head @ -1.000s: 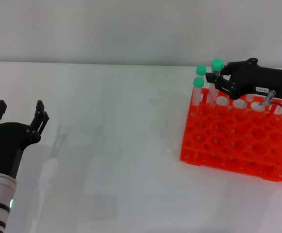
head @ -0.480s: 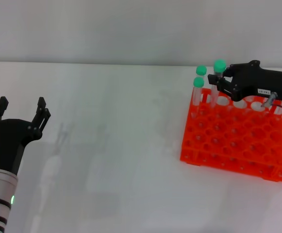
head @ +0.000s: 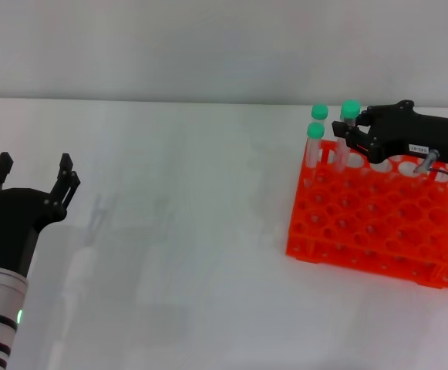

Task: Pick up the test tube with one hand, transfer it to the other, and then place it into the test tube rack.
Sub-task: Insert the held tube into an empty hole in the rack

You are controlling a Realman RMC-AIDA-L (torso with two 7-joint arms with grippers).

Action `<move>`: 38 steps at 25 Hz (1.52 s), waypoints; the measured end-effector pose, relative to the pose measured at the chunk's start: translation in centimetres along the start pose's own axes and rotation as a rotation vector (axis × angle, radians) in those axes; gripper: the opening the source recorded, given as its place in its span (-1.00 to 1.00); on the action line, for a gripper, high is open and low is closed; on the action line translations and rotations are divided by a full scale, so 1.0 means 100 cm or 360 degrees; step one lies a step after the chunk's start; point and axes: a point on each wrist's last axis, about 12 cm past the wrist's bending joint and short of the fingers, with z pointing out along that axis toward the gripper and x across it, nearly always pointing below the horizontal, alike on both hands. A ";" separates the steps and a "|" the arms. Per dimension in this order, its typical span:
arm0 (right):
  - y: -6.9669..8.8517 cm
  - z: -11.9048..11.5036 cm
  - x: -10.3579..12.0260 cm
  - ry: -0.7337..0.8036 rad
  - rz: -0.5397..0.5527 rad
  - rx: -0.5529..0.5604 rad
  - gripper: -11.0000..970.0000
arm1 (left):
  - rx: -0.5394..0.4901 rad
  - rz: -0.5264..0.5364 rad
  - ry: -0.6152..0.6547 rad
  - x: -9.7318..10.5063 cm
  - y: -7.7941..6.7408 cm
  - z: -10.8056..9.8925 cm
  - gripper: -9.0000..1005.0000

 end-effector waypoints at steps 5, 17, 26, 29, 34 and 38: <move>0.001 0.002 0.003 0.0008 0.0010 0.0003 -0.50 | 0.0001 0.0001 0.0001 0.000 0.000 0.000 0.74; 0.009 0.006 0.021 0.0027 0.0071 0.0018 -0.48 | 0.0022 -0.0009 0.0001 0.000 -0.002 0.000 0.74; 0.014 0.007 0.024 0.0041 0.0014 -0.0023 -0.46 | 0.0053 -0.0004 -0.0011 -0.001 -0.004 -0.001 0.74; 0.014 0.007 0.024 0.0043 0.0019 -0.0016 -0.45 | 0.0057 -0.0003 -0.0012 -0.001 -0.004 -0.001 0.74; 0.015 0.007 0.025 0.0048 0.0018 -0.0026 -0.44 | 0.0056 -0.0021 -0.0011 0.000 -0.004 -0.002 0.74; 0.016 0.006 0.025 0.0045 0.0031 -0.0039 -0.07 | 0.0066 -0.0033 -0.0013 -0.001 -0.004 -0.002 0.74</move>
